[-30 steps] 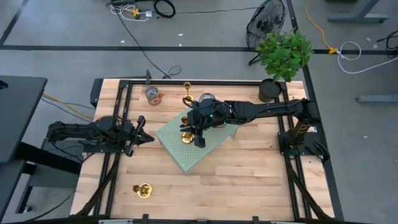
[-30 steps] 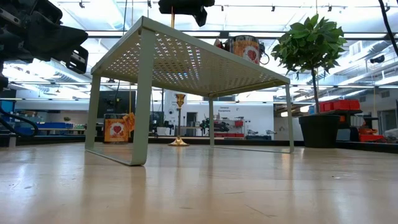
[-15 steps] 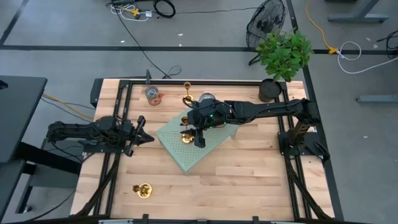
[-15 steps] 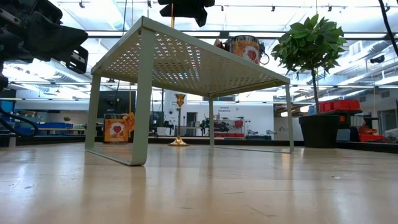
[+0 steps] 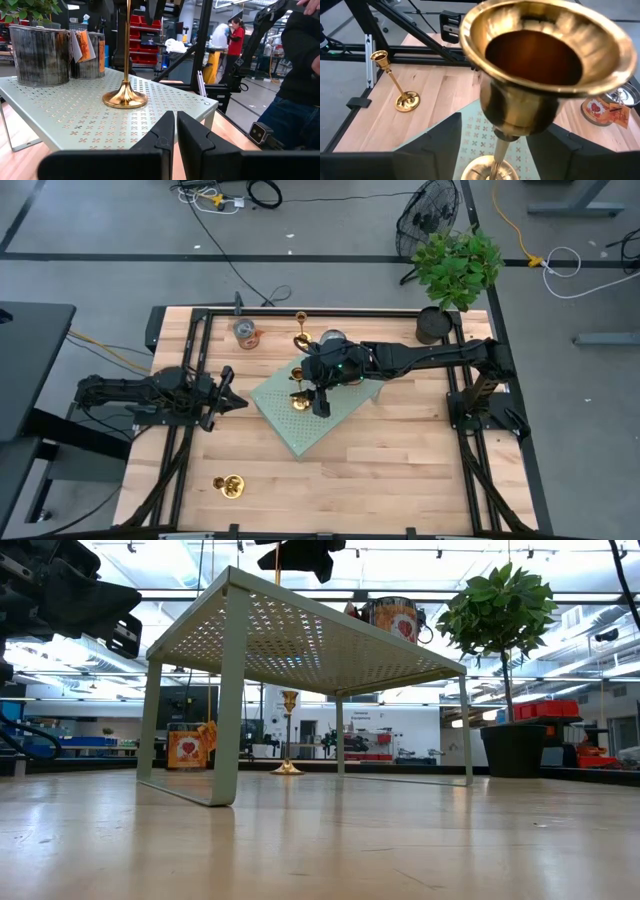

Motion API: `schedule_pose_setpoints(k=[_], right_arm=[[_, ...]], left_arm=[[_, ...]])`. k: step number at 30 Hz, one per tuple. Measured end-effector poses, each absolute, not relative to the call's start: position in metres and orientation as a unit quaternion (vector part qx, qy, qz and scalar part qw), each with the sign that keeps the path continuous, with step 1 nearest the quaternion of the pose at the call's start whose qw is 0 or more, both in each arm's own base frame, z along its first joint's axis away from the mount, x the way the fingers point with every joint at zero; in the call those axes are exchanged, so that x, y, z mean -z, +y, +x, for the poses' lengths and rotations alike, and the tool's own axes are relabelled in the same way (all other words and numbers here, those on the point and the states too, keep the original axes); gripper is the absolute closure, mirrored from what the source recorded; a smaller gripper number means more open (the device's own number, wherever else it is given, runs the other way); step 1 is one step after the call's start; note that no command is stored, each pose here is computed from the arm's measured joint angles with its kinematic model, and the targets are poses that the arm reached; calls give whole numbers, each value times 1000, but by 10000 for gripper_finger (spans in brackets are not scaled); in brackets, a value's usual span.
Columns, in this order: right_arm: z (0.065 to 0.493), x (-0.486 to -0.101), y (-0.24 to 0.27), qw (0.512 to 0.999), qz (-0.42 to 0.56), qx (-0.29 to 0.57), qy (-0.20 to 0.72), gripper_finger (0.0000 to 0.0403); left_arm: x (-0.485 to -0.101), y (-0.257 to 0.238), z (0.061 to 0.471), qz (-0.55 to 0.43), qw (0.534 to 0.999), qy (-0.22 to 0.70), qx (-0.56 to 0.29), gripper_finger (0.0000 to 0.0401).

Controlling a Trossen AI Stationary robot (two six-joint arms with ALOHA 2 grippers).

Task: Pick & Place candle stick holders
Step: Put the middle gold candle holder on the shelf, then put the silver scented candle on the shelf

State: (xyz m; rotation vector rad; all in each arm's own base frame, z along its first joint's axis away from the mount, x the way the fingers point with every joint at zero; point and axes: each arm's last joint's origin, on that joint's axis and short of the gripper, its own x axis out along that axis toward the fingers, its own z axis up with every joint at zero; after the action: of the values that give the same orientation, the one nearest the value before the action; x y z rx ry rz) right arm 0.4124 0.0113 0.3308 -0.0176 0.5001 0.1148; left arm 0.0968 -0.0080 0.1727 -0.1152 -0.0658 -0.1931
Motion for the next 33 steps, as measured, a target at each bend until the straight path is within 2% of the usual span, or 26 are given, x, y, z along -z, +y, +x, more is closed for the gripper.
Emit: schedule_pose_setpoints(k=[33], right_arm=[[387,-352,8,966,-7,-58,253,182]], left_arm=[[-173,-8,97,-58,993,-33,97,376]])
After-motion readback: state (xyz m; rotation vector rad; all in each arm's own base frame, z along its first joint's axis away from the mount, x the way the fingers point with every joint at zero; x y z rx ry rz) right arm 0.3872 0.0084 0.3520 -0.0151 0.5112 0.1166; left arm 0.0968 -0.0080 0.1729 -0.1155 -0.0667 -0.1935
